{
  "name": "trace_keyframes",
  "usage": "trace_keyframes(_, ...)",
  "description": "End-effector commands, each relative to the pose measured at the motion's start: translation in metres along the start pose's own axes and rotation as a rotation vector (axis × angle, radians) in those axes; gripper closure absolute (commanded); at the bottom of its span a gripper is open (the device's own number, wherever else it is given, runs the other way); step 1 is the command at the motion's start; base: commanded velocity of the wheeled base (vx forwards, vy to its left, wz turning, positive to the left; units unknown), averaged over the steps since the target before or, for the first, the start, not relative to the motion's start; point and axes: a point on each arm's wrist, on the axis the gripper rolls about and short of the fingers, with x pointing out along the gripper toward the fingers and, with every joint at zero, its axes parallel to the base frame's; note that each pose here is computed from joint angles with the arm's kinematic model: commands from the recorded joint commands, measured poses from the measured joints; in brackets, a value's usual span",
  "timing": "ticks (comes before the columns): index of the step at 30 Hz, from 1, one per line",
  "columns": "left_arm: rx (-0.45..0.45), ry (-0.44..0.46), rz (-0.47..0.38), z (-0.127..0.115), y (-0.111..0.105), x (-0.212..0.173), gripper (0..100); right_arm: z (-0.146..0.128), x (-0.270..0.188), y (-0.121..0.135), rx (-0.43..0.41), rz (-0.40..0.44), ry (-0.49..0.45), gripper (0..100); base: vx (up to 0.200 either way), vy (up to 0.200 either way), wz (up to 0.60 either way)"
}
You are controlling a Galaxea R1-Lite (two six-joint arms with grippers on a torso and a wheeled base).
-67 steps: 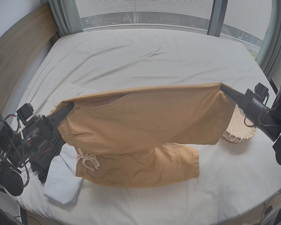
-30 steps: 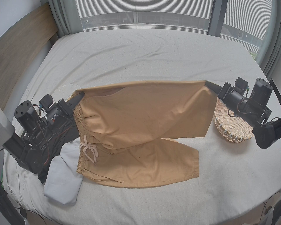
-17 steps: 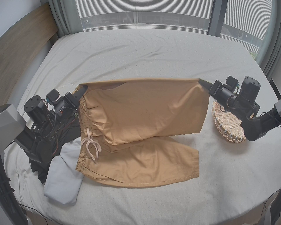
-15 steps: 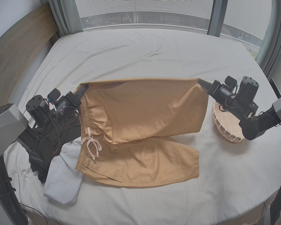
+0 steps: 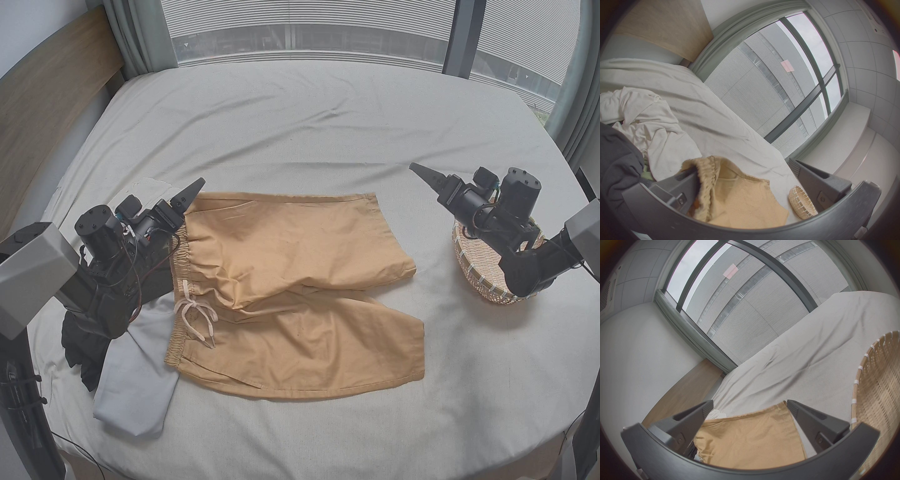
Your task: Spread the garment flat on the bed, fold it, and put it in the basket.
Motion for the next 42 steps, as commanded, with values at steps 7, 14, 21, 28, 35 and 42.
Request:
trace_keyframes(7,0.016,0.017,0.131,-0.001,0.013,-0.022,0,-0.035,-0.071,0.015,0.012,-0.044,0.116,0,0.0,0.0,0.0)
trace_keyframes(14,0.068,0.059,0.2,0.001,0.016,-0.056,0,-0.058,-0.099,0.011,0.028,-0.07,0.157,0,0.0,0.0,0.0)
trace_keyframes(21,0.057,0.116,0.137,-0.002,-0.014,-0.088,0,-0.079,-0.115,0.011,0.06,-0.099,0.245,0,0.0,0.0,0.0)
trace_keyframes(28,0.055,0.279,0.054,-0.031,-0.04,-0.112,0,-0.117,-0.133,-0.008,0.123,-0.204,0.399,0,0.0,0.0,0.0)
trace_keyframes(35,0.057,0.325,0.024,-0.043,-0.049,-0.113,0,-0.139,-0.14,-0.02,0.137,-0.231,0.443,0,0.0,0.0,0.0)
trace_keyframes(42,0.055,0.348,0.006,-0.051,-0.055,-0.112,0,-0.154,-0.142,-0.024,0.14,-0.23,0.474,0,0.0,0.0,0.0)
